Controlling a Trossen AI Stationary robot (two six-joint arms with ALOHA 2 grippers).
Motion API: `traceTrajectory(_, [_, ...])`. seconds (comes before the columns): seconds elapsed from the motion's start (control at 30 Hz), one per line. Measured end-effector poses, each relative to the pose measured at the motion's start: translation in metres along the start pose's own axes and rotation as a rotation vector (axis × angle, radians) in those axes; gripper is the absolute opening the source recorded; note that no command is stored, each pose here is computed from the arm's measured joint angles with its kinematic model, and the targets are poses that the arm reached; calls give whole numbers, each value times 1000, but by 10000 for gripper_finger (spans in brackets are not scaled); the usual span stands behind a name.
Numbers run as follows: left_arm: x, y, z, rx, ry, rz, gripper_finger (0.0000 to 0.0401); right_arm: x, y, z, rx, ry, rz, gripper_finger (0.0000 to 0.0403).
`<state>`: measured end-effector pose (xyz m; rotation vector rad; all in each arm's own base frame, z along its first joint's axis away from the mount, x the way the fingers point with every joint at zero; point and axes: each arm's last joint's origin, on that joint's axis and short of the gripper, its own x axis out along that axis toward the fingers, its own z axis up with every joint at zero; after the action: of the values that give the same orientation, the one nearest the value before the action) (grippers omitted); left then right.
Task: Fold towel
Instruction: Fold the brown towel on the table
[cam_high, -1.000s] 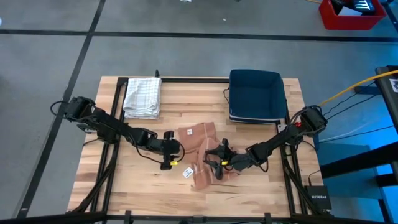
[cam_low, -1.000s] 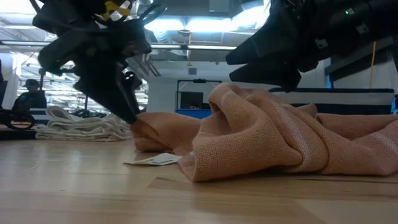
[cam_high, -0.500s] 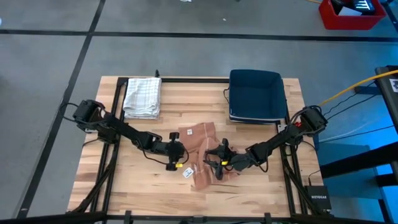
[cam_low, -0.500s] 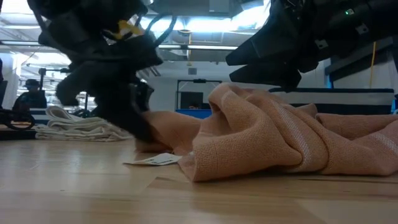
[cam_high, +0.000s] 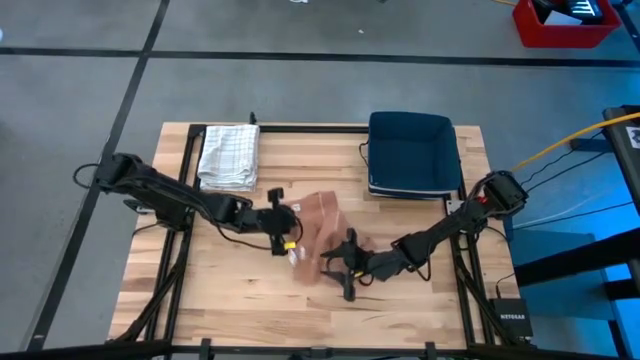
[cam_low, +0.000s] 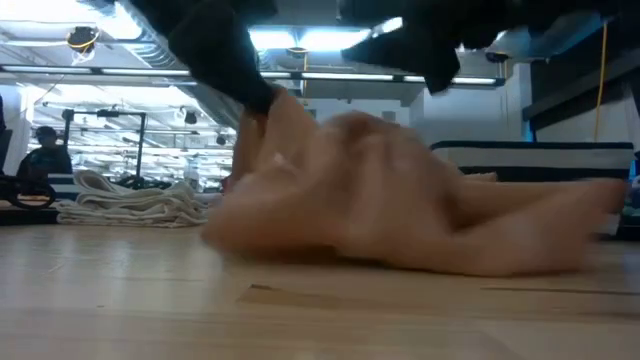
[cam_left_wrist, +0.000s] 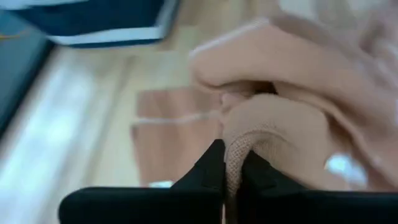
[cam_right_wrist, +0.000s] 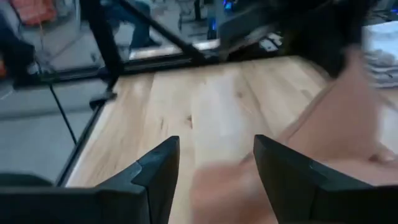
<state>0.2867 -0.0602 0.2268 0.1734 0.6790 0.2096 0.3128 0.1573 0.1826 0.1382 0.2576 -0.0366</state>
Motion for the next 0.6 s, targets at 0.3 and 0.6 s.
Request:
traceTrajectory(0.3, [-54, 25, 18, -47, -139, 37, 3, 13, 8, 64, -381, 353, -202, 209])
traceTrajectory(0.6, [-105, 32, 40, 15, -323, -13, 2, 25, -37, 140, -502, 421, -221, 209])
